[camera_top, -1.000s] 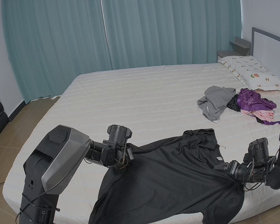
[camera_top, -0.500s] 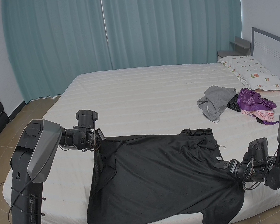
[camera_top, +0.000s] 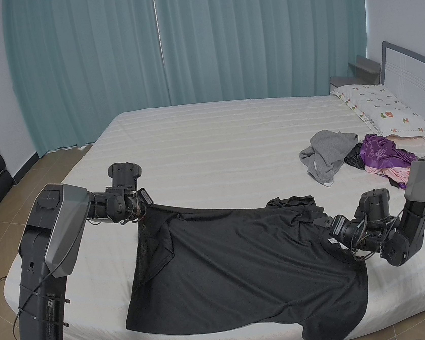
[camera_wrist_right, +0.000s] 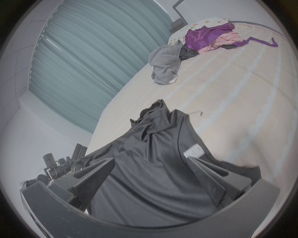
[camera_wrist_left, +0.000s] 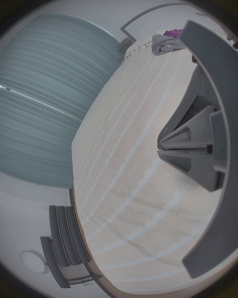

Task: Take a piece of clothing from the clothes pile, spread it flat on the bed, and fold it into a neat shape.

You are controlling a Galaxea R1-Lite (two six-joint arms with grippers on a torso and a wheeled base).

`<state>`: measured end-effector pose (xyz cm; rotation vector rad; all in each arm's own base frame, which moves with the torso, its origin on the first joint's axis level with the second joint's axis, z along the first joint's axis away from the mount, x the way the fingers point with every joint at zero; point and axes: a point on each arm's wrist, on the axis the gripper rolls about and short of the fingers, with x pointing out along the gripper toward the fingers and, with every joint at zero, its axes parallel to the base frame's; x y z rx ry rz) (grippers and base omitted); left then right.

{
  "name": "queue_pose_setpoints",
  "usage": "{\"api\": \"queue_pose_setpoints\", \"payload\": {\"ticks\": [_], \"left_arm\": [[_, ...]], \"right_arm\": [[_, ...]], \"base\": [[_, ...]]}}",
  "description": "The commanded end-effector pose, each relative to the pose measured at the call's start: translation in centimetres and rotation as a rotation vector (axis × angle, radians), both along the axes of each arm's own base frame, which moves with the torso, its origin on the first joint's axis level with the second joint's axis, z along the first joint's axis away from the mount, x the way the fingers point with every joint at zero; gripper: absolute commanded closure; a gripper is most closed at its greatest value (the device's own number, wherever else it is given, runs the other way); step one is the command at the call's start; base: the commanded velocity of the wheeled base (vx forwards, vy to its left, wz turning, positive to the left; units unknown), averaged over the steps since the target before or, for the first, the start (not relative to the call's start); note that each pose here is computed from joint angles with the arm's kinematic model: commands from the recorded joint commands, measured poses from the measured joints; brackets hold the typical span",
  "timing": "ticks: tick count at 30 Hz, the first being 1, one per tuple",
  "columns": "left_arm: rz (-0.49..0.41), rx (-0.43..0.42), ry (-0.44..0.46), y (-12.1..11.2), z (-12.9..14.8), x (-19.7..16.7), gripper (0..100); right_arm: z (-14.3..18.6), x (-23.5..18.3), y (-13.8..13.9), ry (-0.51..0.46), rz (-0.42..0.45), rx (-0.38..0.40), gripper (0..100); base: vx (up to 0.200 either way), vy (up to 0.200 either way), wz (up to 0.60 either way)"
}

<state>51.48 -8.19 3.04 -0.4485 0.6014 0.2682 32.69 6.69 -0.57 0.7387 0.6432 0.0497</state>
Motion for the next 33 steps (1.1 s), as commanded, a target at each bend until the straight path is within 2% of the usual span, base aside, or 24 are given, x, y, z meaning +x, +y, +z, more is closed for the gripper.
{"api": "queue_pose_setpoints", "payload": {"ticks": [1, 10, 14, 24, 28, 29, 33], "left_arm": [[0.010, 0.002, 0.012, 0.2, -0.5, 0.0, 100], [0.042, 0.016, 0.066, 2.0, -0.6, -0.3, 100], [0.047, 0.021, 0.083, 2.5, -0.3, -0.8, 100], [0.040, 0.023, 0.105, 2.4, -0.6, -1.3, 100], [0.037, 0.025, 0.108, 2.2, -0.7, -1.4, 100], [0.035, 0.025, 0.111, 2.1, -0.8, -1.4, 100], [0.035, 0.026, 0.112, 2.1, -0.8, -1.4, 100]], "right_arm": [[-0.8, 4.8, 0.3, 0.005, -0.018, -0.033, 0], [-2.2, 10.6, 0.3, 0.039, -0.084, -0.102, 0], [-2.3, 12.0, -0.3, 0.009, -0.095, -0.120, 0], [-2.7, 14.2, 0.1, -0.029, -0.049, -0.186, 0], [-3.2, 15.0, 0.2, -0.038, -0.048, -0.187, 0], [-3.2, 15.3, 0.3, -0.041, -0.049, -0.187, 100], [-3.3, 15.9, 0.4, -0.039, -0.048, -0.185, 100]], "base": [[0.000, 0.000, 0.00], [0.000, 0.000, 0.00], [0.000, 0.000, 0.00], [0.000, 0.000, 0.00], [0.000, 0.000, 0.00], [0.000, 0.000, 0.00], [0.000, 0.000, 0.00]]}}
